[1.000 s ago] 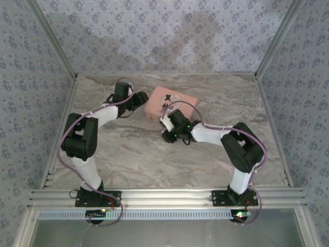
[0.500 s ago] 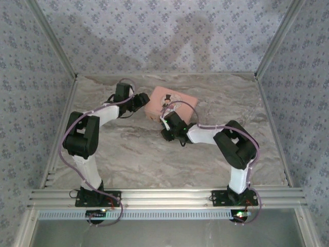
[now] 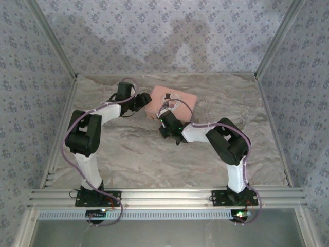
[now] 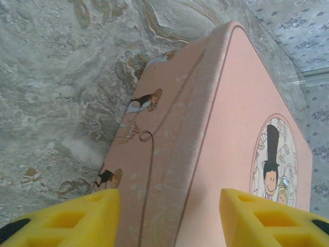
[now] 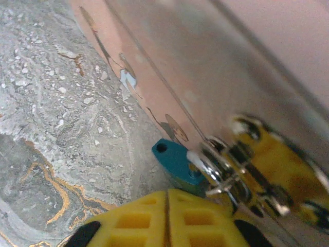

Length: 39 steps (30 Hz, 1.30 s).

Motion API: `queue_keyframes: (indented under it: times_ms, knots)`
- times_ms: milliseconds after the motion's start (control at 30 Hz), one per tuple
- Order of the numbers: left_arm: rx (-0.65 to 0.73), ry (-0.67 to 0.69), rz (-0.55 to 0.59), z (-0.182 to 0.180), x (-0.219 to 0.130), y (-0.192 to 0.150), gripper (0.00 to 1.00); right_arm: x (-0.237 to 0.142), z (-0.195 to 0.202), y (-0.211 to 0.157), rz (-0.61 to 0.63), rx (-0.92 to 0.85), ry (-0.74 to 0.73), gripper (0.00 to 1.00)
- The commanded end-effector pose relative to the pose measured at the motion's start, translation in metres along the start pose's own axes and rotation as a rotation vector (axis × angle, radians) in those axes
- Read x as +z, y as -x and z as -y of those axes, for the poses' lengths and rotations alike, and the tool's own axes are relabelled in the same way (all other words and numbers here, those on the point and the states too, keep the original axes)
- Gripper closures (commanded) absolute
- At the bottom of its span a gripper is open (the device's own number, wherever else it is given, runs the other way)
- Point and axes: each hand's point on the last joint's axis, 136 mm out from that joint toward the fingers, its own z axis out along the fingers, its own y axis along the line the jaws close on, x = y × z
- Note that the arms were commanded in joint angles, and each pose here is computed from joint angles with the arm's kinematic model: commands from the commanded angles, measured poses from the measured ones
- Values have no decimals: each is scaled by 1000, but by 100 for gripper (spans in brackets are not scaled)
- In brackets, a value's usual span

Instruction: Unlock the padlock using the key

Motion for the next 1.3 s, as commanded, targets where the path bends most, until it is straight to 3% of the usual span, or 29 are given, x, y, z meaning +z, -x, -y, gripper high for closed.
queue_keyframes:
  times_ms: [0,333,533,767,833,933,1133,1267]
  knots:
    - [33,-24,-16,12,4,-1,47,-3,4,20,58,-66,-53,96]
    - [30,-23,3,9,-3,-3,47,-44,-9,29,112,-169,65,100]
    - [26,-28,18,7,-10,-4,47,-66,-7,21,76,-212,142,100]
    - [20,-36,41,6,-18,-4,47,-83,15,25,60,-131,149,100]
    - [26,-45,42,9,-23,-9,47,-87,24,30,60,-73,142,84]
    - [35,-61,33,14,-32,-26,47,-92,36,33,53,-4,117,69]
    - [98,-54,-4,18,-37,-85,46,-97,60,25,36,117,52,62]
    - [104,-53,43,15,-41,-87,45,-98,66,11,39,208,58,60]
